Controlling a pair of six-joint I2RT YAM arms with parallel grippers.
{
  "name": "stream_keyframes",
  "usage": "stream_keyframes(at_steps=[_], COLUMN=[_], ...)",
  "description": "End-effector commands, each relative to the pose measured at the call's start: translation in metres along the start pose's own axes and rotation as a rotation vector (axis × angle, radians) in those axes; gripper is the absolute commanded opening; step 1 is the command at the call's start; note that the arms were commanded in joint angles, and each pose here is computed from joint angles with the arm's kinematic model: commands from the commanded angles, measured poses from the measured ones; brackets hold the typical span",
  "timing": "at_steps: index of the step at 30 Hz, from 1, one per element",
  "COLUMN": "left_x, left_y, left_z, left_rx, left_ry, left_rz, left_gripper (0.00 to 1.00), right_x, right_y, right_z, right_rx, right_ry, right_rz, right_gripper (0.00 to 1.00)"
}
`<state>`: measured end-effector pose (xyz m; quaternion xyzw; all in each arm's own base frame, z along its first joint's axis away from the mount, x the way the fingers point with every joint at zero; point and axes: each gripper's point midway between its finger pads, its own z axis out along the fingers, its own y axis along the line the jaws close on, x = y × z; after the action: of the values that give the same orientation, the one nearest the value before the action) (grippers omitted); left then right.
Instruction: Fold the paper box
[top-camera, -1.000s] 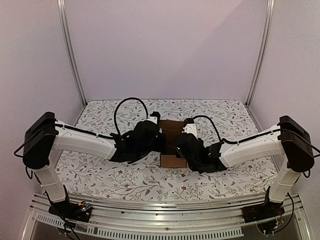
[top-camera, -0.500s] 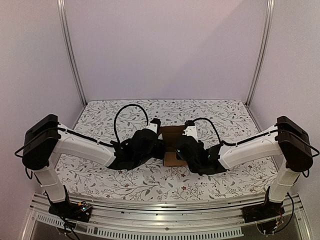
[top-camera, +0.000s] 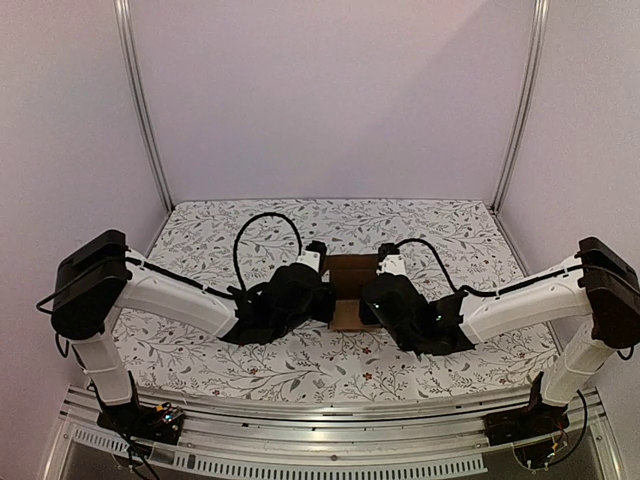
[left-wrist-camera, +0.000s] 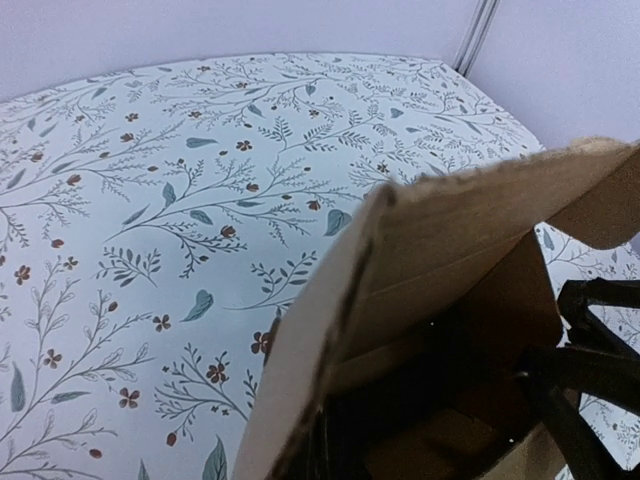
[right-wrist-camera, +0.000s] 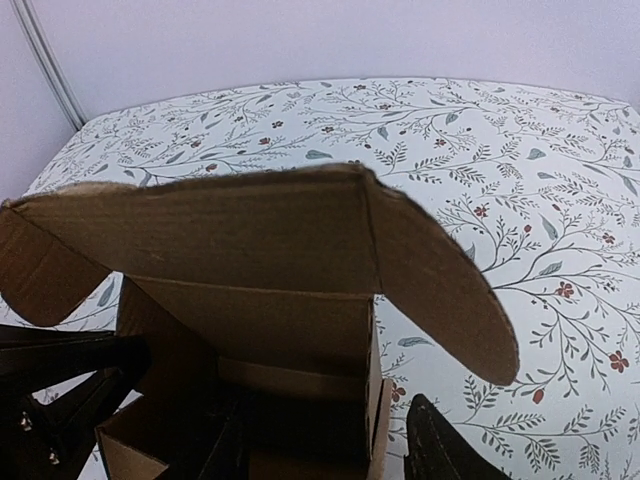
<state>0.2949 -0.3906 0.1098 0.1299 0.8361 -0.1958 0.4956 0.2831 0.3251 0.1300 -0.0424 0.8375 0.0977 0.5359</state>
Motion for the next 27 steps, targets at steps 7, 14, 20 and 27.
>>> stream_keyframes(at_steps=[7, 14, 20, 27], left_x=[0.046, 0.031, 0.030, 0.038], left_y=[0.008, 0.000, -0.008, -0.016], left_z=[0.007, 0.015, 0.015, 0.017], left_rx=[-0.043, -0.013, 0.051, 0.112], left_ry=[0.045, -0.109, -0.237, -0.306], left_rz=[0.149, 0.260, 0.289, 0.313], left_gripper=[0.00, 0.00, 0.00, 0.00], right_x=[-0.021, -0.039, -0.076, -0.113], right_y=[-0.027, -0.041, -0.044, -0.037], right_z=[-0.039, -0.054, -0.068, -0.072], right_rx=[-0.018, -0.065, -0.113, -0.171], right_ry=[0.007, 0.064, 0.036, 0.023], right_rz=[-0.014, -0.137, -0.191, -0.175], right_gripper=[0.66, 0.73, 0.73, 0.72])
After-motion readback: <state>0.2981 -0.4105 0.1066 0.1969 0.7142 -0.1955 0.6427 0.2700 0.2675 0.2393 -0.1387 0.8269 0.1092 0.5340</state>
